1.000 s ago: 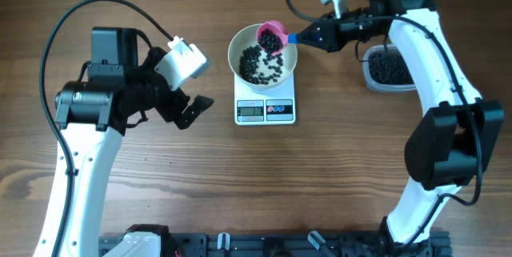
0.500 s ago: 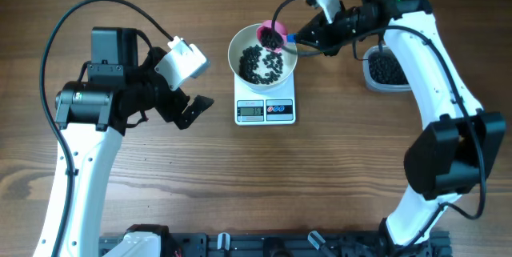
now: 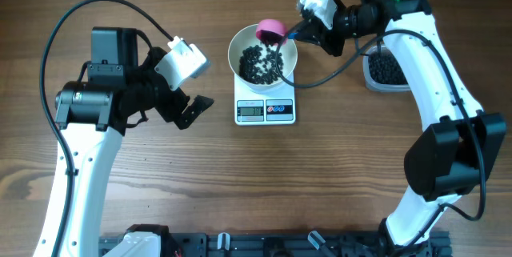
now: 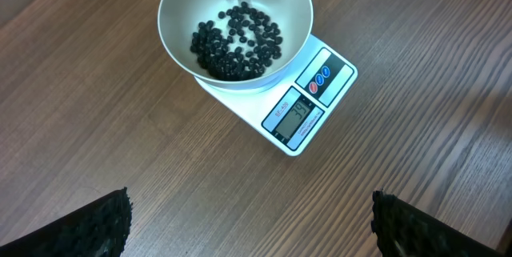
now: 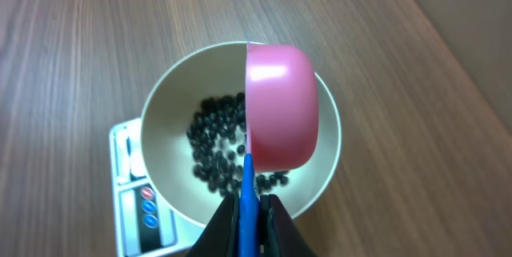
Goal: Scoop item into bowl and weigh 150g on scale
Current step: 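Tilt the scoop with the right gripper to pour beans into the bowl, then return the empty scoop with the right gripper to the bean tub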
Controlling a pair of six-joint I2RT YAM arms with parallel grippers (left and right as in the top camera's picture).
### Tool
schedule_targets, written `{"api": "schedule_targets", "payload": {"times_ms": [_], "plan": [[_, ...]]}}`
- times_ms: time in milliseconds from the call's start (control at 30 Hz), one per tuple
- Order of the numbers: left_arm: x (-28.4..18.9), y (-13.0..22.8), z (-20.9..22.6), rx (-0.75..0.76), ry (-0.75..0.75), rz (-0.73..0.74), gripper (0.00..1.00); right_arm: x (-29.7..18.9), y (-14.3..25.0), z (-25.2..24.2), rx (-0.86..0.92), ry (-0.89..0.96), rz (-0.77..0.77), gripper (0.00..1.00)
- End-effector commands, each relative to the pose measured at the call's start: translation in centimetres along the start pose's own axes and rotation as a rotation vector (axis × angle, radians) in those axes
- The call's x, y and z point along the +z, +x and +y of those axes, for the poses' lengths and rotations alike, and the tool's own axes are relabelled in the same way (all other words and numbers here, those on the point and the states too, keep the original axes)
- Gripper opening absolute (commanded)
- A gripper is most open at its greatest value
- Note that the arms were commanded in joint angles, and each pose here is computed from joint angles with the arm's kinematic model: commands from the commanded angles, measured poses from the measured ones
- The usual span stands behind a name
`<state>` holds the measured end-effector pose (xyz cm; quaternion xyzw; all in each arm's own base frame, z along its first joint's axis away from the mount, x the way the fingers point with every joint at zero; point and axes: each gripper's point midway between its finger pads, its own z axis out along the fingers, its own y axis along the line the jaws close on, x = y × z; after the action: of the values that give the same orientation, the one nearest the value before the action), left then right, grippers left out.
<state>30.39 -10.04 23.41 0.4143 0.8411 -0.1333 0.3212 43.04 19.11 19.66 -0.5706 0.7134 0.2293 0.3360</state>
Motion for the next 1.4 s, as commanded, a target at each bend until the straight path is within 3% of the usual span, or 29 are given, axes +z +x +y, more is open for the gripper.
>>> {"api": "schedule_targets", "payload": {"times_ms": [0, 267, 500, 600, 700, 867, 1067, 1167, 1200, 1300, 1367], "plan": [[0.4, 0.3, -0.1, -0.012, 0.011, 0.006, 1.00, -0.9, -0.7, -0.3, -0.200, 0.039, 0.014, 0.05], [0.4, 0.3, -0.1, -0.013, 0.010, 0.006, 1.00, -0.7, -1.4, -1.7, -0.316, 0.100, 0.017, 0.04], [0.4, 0.3, -0.1, -0.012, 0.011, 0.006, 1.00, -0.4, -2.3, -1.0, -0.291, 0.077, -0.022, 0.04], [0.4, 0.3, -0.1, -0.012, 0.011, 0.006, 1.00, -0.6, -3.9, 0.2, -0.160, 0.015, -0.122, 0.04], [0.4, 0.3, -0.1, -0.012, 0.010, 0.006, 1.00, -1.6, -3.9, -0.3, 0.039, 0.040, -0.111, 0.04], [0.4, 0.3, -0.1, -0.012, 0.011, 0.006, 1.00, -7.1, -1.1, -3.3, 0.486, 0.288, -0.012, 0.04], [0.4, 0.3, -0.1, -0.012, 0.011, 0.006, 1.00, -14.1, -1.6, -3.8, 0.672, 0.426, -0.119, 0.04], [0.4, 0.3, -0.1, -0.012, 0.011, 0.006, 1.00, -15.8, 0.0, -3.0, 0.800, 0.448, -0.098, 0.04], [0.4, 0.3, -0.1, -0.012, 0.011, 0.006, 1.00, -16.6, 2.3, -2.6, 0.933, 0.491, -0.041, 0.04], [0.4, 0.3, -0.1, -0.012, 0.011, 0.006, 1.00, -17.9, 5.6, -1.6, 1.088, 0.566, 0.065, 0.04], [0.4, 0.3, -0.1, -0.012, 0.011, 0.006, 1.00, -18.8, 5.6, -1.0, 1.178, 0.583, 0.072, 0.04]]}}
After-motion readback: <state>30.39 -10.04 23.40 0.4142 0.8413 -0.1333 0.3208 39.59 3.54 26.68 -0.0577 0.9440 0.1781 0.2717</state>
